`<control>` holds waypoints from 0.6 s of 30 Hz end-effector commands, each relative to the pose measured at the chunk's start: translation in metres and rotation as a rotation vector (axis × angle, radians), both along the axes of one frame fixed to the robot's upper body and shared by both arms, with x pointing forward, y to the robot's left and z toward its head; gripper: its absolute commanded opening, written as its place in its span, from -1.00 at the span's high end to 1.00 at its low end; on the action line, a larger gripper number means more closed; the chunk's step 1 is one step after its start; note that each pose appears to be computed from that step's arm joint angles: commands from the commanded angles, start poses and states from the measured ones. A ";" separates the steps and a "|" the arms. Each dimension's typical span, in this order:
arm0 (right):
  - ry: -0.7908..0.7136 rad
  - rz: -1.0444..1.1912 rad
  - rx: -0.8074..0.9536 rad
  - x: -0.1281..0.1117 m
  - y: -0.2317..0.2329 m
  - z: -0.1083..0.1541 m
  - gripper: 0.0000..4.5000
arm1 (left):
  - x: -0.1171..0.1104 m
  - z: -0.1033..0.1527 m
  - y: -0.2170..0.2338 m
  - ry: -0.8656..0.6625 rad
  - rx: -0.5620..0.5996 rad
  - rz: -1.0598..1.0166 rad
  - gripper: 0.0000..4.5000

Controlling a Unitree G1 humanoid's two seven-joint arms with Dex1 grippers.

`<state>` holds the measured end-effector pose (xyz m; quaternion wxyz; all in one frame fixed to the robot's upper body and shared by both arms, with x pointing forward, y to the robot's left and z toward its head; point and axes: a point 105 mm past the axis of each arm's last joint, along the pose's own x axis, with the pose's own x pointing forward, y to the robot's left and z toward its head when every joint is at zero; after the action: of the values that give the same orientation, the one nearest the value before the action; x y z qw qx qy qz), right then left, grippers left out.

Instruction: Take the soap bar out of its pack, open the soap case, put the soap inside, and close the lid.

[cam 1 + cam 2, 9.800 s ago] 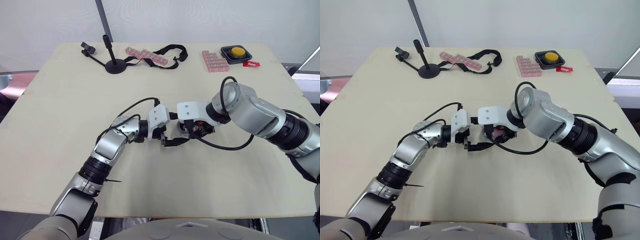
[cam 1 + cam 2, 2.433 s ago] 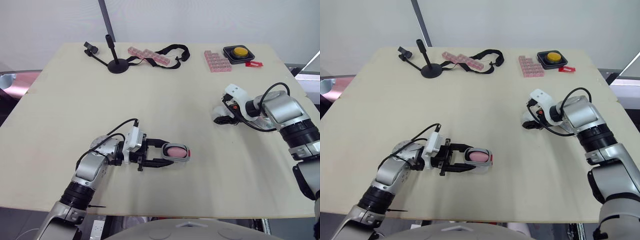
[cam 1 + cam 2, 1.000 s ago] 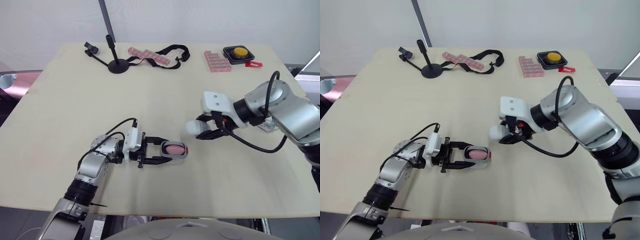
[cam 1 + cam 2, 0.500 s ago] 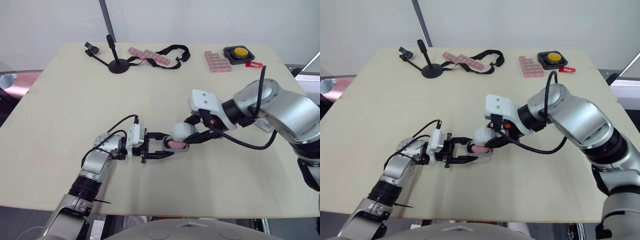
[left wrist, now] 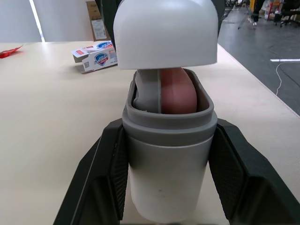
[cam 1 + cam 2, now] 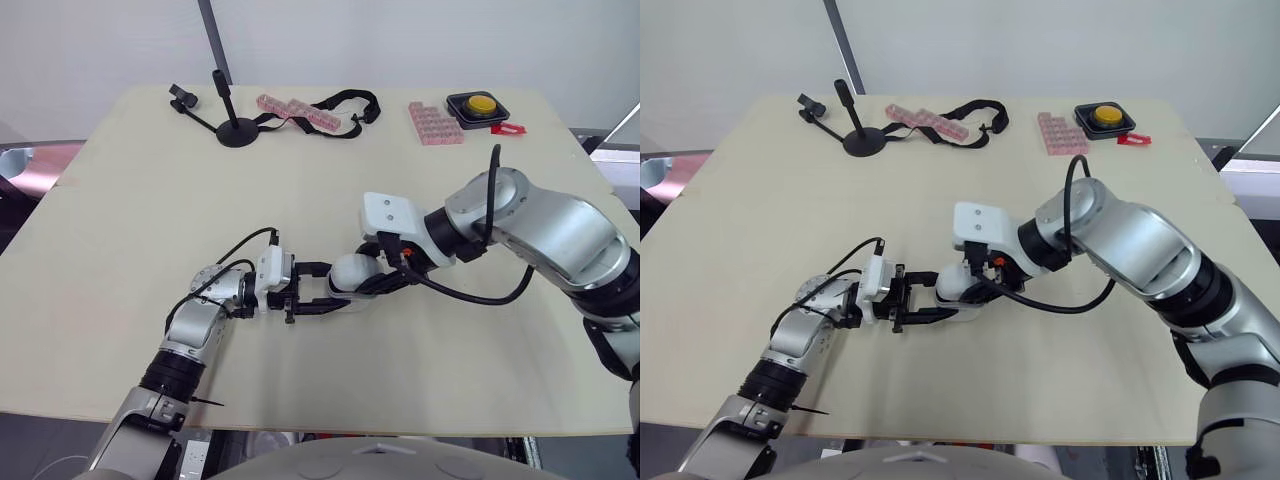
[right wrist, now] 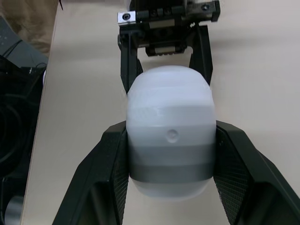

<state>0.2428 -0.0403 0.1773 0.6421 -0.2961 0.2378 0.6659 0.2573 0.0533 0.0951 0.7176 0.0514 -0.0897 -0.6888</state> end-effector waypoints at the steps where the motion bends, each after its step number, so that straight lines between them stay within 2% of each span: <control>1: -0.023 0.018 0.004 -0.002 0.004 0.003 0.13 | 0.000 0.006 -0.002 -0.029 -0.002 -0.009 0.15; 18: 0.004 -0.002 -0.039 0.005 0.004 -0.010 0.13 | -0.002 0.007 -0.002 -0.025 -0.008 -0.005 0.15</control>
<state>0.2467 -0.0364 0.1675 0.6373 -0.3010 0.2529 0.6628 0.2577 0.0530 0.0949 0.7191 0.0514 -0.0865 -0.6876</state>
